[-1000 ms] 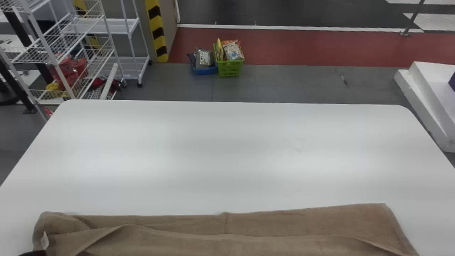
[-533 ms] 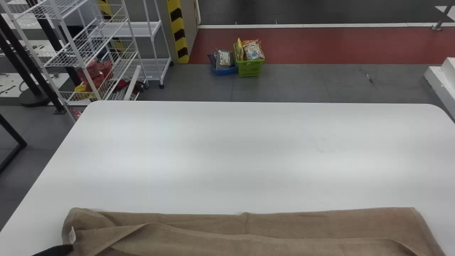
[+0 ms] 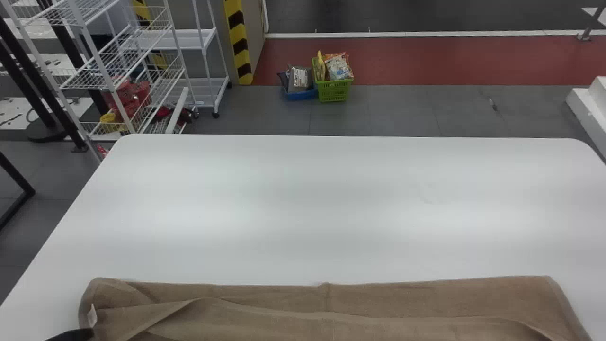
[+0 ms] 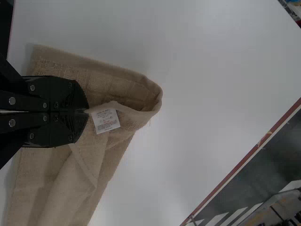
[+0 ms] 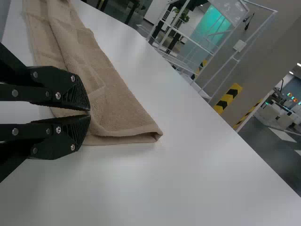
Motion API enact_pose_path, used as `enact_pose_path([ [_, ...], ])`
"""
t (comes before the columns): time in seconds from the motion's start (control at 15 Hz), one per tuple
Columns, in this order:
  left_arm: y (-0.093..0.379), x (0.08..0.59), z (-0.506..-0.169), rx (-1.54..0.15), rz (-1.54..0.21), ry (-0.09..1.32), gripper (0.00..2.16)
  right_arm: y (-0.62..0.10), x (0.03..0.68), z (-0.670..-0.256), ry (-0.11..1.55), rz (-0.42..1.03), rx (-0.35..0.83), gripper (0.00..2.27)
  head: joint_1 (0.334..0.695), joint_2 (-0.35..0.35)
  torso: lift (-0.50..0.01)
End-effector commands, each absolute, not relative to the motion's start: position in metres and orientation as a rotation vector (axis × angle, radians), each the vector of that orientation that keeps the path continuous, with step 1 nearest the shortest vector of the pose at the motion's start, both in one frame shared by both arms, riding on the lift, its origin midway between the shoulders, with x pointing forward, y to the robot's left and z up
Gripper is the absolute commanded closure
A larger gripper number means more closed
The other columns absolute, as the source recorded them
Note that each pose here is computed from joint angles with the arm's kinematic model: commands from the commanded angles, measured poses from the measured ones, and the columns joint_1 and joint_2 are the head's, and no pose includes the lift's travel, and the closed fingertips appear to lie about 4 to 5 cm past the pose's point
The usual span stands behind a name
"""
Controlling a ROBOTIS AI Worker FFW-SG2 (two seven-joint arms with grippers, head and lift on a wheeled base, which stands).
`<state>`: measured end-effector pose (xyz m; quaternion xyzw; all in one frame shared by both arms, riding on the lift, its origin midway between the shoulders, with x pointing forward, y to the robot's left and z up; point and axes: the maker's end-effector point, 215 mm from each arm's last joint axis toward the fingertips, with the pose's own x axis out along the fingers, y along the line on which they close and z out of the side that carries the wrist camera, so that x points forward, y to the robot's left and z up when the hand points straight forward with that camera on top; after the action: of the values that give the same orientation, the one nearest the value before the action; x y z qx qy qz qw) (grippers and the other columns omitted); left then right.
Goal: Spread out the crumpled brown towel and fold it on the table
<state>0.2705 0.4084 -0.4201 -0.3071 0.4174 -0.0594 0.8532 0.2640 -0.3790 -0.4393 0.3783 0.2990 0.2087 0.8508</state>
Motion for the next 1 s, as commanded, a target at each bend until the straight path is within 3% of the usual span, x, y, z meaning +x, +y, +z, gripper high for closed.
enact_pose_path([
  [0.0,0.41,0.269,-0.419,-0.651,-0.122,0.877,1.54,-0.376,0.254,-0.441,0.634,0.434,0.85,0.07,0.695,0.066,-0.127],
  [0.33,0.409,0.266,-0.421,-0.654,-0.123,0.884,1.54,-0.361,0.246,-0.44,0.64,0.427,1.003,0.14,0.695,0.085,-0.127],
  [0.6,0.41,0.262,-0.423,-0.657,-0.119,0.889,1.54,-0.358,0.254,-0.412,0.598,0.422,1.114,0.19,0.695,0.119,-0.127],
  [0.93,0.412,0.257,-0.422,-0.671,-0.118,0.886,1.54,-0.349,0.265,-0.389,0.587,0.434,1.17,0.22,0.695,0.13,-0.127],
])
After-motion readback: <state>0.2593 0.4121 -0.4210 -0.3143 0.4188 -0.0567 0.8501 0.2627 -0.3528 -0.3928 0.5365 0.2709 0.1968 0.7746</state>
